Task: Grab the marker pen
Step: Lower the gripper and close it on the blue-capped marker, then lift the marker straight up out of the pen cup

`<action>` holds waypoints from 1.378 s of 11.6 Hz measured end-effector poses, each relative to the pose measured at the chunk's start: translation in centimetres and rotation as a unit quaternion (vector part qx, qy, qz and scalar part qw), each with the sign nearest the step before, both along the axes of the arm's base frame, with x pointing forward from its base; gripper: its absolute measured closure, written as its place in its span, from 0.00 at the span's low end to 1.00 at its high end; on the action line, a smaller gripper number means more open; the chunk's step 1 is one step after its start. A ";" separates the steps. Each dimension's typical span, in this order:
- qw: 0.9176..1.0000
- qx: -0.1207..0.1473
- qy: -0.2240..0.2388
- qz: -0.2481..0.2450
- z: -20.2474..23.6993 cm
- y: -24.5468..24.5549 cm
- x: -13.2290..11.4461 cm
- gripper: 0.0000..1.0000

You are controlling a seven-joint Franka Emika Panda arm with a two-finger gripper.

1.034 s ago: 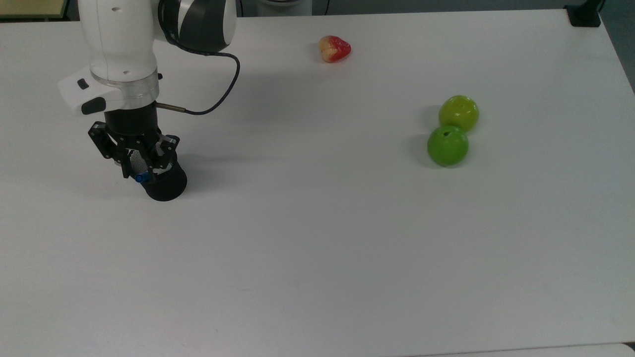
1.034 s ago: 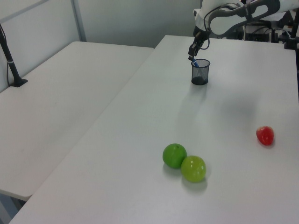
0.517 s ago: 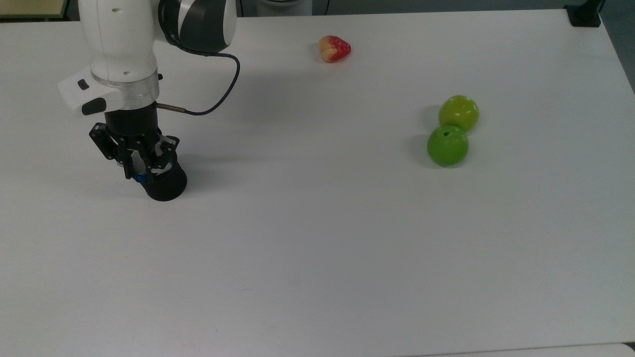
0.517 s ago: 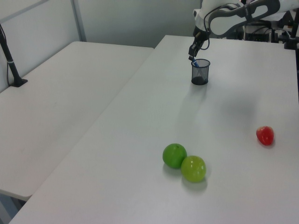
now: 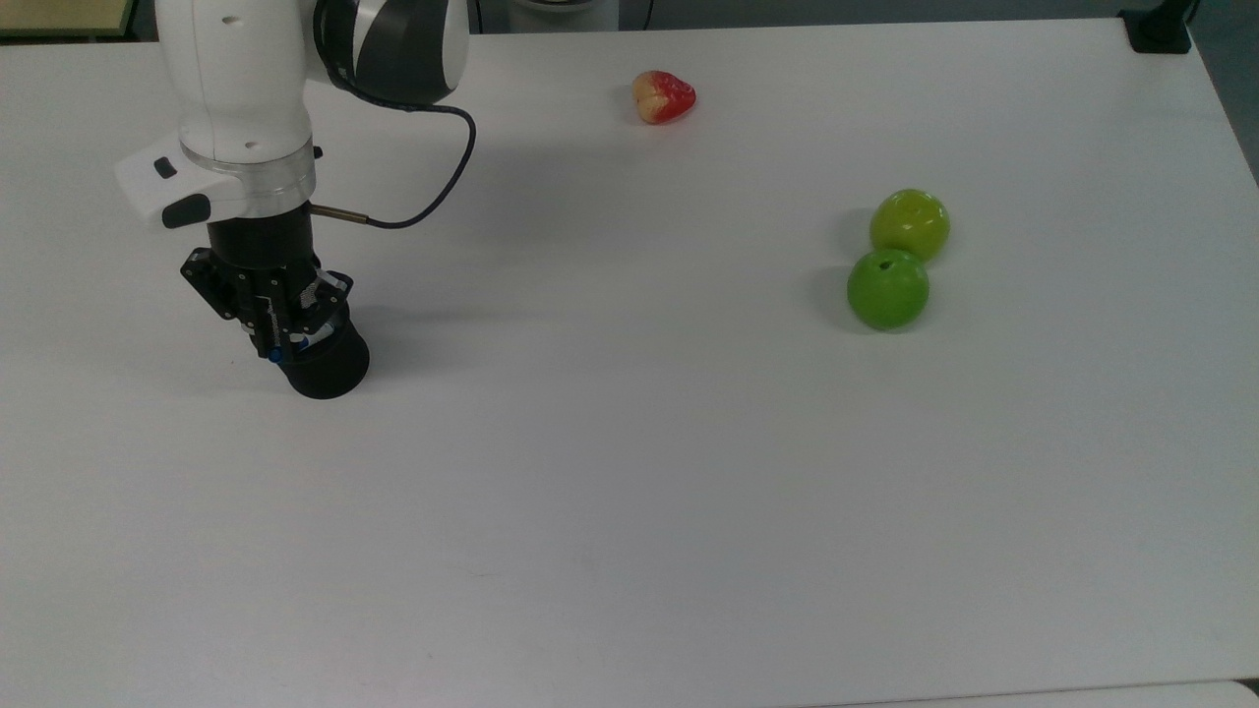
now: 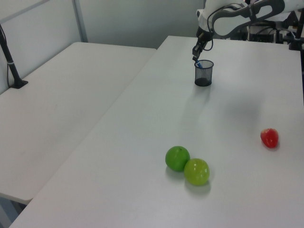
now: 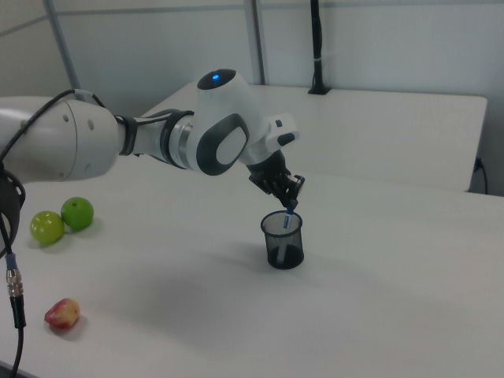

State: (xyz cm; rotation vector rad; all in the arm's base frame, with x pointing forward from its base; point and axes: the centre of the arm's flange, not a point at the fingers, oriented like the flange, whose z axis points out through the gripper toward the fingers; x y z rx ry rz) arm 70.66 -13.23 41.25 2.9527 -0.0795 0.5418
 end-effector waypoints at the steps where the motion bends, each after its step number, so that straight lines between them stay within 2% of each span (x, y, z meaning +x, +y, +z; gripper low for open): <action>1: 1.000 0.000 0.000 0.000 0.0 0.0 0.0 0.82; 5: 1.000 0.000 -0.002 0.000 0.3 -0.1 0.0 0.82; 10: 1.000 -0.001 -0.019 -0.002 3.2 0.0 -0.4 0.82; 16: 0.997 0.019 -0.079 -0.012 12.4 0.3 -2.5 0.82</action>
